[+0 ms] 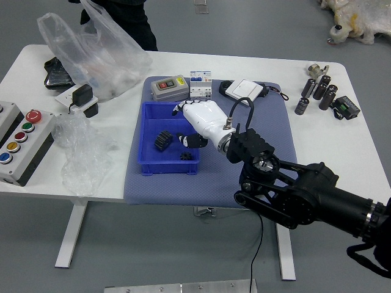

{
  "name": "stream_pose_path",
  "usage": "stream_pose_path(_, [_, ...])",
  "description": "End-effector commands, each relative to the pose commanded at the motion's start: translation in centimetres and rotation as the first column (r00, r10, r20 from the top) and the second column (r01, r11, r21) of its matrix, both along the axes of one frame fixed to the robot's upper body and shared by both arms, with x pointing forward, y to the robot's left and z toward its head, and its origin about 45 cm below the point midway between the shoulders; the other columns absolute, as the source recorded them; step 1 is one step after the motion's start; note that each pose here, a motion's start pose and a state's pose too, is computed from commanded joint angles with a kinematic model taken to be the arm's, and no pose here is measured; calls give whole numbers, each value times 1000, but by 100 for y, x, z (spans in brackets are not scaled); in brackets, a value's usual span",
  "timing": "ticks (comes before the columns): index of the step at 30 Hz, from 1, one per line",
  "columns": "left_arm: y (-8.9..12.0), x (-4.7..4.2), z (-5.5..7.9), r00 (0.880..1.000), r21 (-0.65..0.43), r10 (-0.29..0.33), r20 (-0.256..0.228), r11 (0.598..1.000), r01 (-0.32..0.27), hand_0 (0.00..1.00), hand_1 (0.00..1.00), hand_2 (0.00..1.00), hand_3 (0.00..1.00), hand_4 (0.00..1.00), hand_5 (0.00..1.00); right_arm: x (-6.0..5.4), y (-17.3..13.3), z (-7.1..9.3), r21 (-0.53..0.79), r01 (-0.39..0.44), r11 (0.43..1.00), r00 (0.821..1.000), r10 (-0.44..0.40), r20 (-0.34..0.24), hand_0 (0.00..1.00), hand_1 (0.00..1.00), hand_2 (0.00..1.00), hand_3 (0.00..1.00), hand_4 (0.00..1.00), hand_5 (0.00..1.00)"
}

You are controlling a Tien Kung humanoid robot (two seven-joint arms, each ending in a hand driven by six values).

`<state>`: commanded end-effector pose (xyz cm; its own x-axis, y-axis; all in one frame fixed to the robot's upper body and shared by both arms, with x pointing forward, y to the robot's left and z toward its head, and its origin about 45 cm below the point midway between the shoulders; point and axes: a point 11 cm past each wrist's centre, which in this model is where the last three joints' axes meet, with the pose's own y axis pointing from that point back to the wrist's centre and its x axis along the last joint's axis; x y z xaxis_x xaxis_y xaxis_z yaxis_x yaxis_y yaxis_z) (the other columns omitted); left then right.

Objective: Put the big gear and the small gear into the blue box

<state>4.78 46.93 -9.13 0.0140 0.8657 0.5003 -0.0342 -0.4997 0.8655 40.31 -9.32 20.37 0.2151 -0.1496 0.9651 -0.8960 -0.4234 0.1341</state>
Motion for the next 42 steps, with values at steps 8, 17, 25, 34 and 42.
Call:
stream_pose_path(8, [-8,-12,-5,1000,-1,-1,-2,1000,1,619,460,499,658,692,274,55,-340,318,349,86,933,995,-98,17,498,850,933,920,560,181])
stream_pose_path(17, [70,89,43,1000,15,-22,14,1000,22,619,461,499,658,692,274,20,-1204,611,722,186,666,965,-261,-8,644,735,786,756,613,264])
stream_pose_path(25, [214,277,138,996,40,-67,56,997,65,619,461,499,659,692,273,-182,-2107,766,909,192,371,916,-400,-30,712,739,780,733,622,289])
stream_pose_path(34, [253,209,143,996,42,-61,59,997,59,619,464,500,658,692,274,-606,-3024,552,978,198,60,808,-575,-129,784,746,771,717,683,407])
stream_pose_path(42, [247,59,116,998,34,-32,48,999,31,619,465,502,659,692,274,-726,-3313,577,986,166,-19,756,-639,-140,785,745,769,715,683,410])
